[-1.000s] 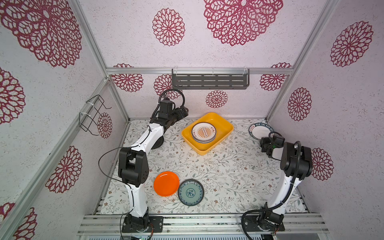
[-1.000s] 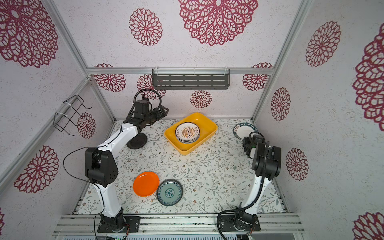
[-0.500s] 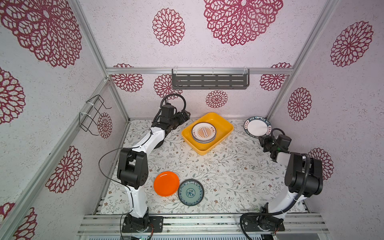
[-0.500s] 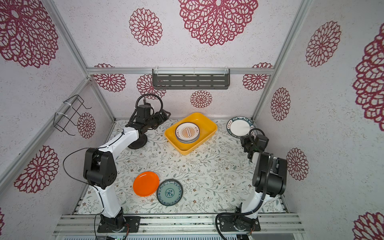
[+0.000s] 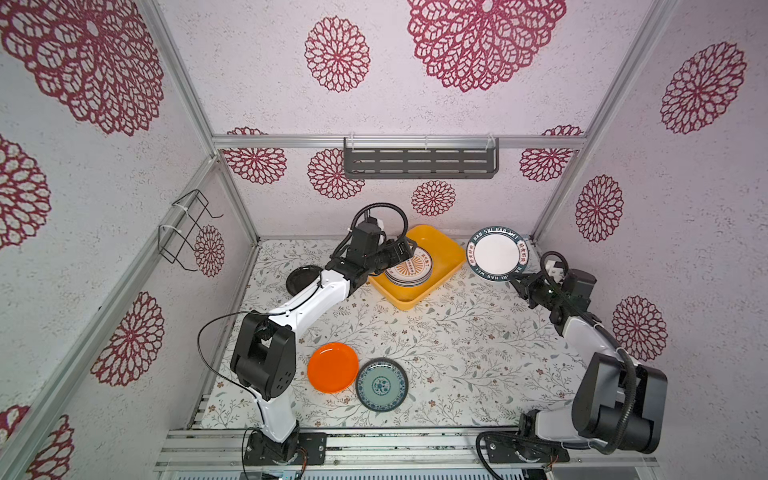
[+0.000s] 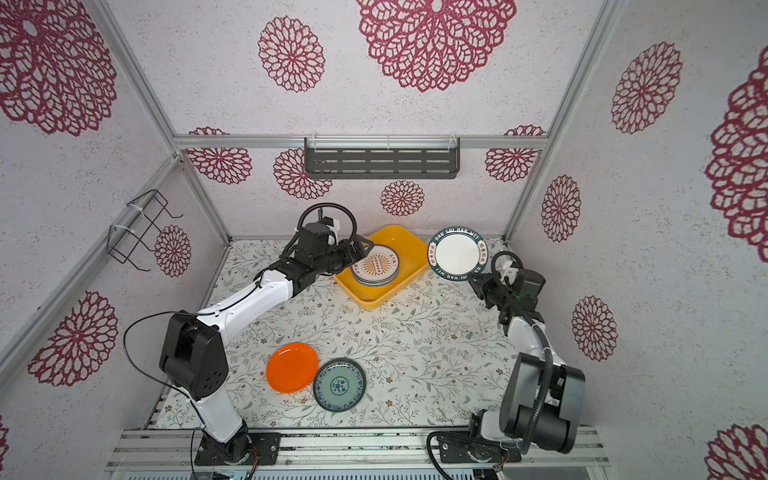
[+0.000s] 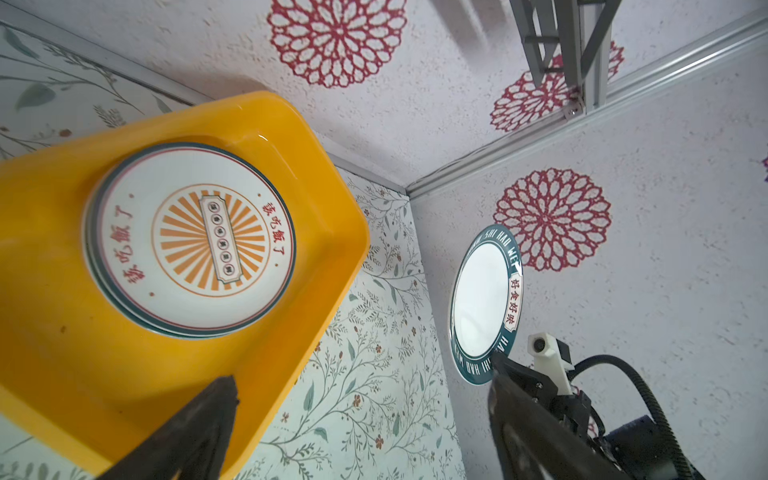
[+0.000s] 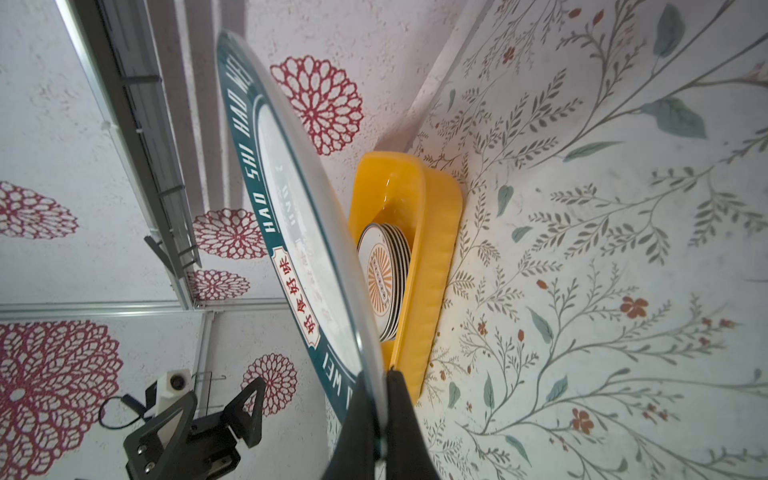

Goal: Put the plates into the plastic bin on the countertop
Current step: 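Hold the plate upright toward left gripper while left gripper moves to its rim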

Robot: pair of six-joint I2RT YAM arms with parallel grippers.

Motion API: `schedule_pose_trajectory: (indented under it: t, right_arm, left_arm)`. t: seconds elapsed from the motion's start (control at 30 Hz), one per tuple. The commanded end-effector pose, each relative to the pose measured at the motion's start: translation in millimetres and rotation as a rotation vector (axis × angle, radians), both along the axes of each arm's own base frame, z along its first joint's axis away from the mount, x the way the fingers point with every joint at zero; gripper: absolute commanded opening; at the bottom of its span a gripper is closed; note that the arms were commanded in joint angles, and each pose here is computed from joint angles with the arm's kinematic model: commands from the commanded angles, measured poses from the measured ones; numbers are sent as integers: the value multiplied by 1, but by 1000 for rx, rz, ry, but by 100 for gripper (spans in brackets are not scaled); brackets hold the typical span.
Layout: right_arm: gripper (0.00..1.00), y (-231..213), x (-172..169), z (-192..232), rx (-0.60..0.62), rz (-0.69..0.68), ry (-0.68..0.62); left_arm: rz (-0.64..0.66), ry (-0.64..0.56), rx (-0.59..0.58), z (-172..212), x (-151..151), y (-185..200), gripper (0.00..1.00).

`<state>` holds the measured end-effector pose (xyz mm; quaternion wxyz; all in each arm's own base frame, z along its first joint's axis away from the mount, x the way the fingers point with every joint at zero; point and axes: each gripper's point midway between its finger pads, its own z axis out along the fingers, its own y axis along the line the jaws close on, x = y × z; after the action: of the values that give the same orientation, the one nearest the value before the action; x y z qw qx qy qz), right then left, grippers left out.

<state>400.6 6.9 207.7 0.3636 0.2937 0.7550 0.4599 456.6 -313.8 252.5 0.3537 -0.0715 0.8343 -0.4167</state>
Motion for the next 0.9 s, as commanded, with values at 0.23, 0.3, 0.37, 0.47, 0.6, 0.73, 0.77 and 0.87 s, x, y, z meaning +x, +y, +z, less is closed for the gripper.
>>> schedule_pose_trajectory:
  t: [0.23, 0.3, 0.37, 0.47, 0.6, 0.73, 0.77, 0.87]
  right_arm:
    - [0, 60, -52, 57, 50, 239, -169]
    - [0, 69, -61, 62, 79, 277, -182]
    - [0, 76, -68, 66, 87, 303, -188]
    - [0, 83, -77, 69, 88, 323, -191]
    - [0, 86, -82, 71, 84, 317, -191]
    - [0, 87, -83, 73, 84, 318, -190]
    - [0, 86, -83, 73, 84, 316, -189]
    - [0, 86, -82, 74, 86, 311, -188]
  left_arm:
    - [-202, -17, -105, 12, -36, -63, 95]
    - [-218, -20, -127, 12, -41, -71, 93]
    - [-236, -22, -142, 14, -45, -78, 91]
    - [-263, -26, -154, 15, -50, -87, 89]
    - [-285, -28, -161, 16, -54, -96, 79]
    - [-286, -28, -163, 16, -55, -99, 60]
    - [-286, -29, -166, 16, -55, -98, 54]
    - [-286, -34, -178, 18, -57, -98, 34]
